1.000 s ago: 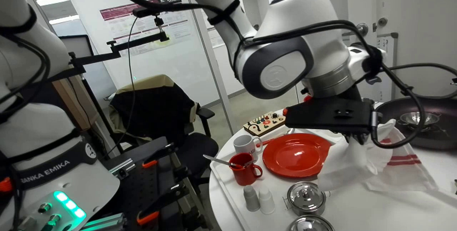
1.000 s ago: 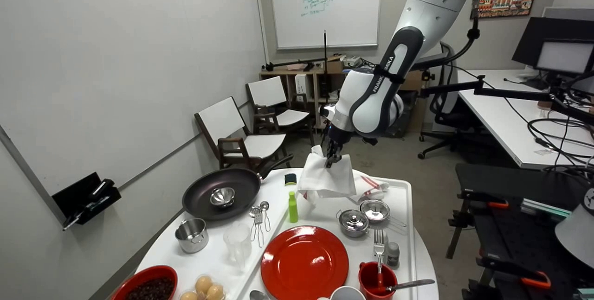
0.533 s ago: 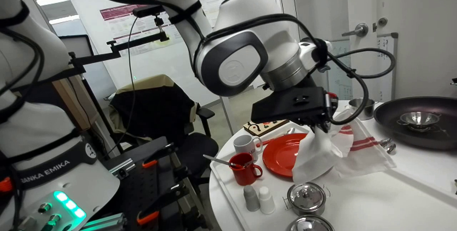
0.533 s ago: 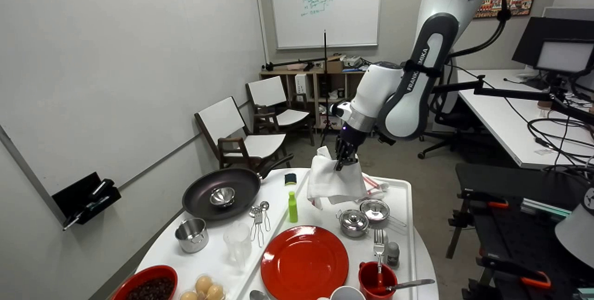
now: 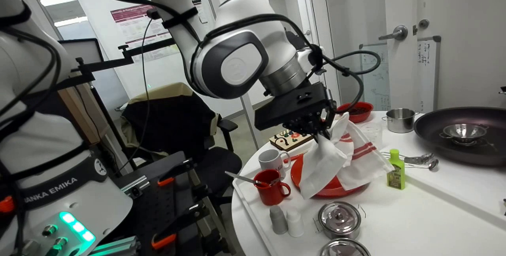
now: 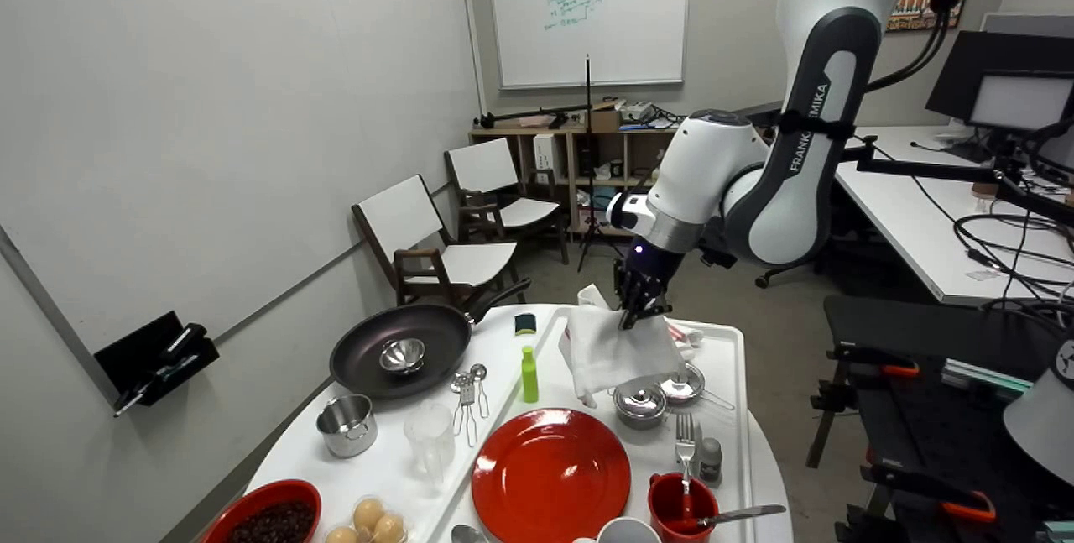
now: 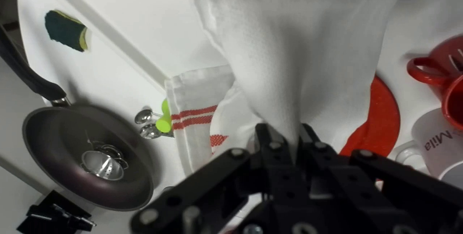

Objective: Pick up the cloth and clean the plate

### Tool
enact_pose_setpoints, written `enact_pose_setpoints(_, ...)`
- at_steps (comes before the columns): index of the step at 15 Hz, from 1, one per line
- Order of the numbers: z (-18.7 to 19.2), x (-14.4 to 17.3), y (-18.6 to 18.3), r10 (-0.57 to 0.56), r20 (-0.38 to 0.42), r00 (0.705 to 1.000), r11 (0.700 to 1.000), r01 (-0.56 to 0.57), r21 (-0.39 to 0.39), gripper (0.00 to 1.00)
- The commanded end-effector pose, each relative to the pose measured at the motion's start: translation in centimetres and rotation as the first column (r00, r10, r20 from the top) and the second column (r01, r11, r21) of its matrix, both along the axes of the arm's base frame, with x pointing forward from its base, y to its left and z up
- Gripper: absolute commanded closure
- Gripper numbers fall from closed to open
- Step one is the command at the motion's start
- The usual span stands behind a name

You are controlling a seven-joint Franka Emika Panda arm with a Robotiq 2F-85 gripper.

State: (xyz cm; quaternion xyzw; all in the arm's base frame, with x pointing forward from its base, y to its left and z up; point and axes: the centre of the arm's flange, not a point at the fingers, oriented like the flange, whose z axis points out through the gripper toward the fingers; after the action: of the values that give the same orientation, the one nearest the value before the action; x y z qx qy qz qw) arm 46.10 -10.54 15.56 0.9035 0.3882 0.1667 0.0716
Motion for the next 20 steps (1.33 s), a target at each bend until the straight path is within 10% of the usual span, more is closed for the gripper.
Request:
enact_pose_setpoints(1,0.5,0.0,2.5,0.085,-0.031,0.996,0.995,-0.087,-0.057,0.97)
enact_pose_setpoints(20,-6.2,7.5,6.9,0.196,-0.275,0.941,0.945,-0.256,-0.204,0.97)
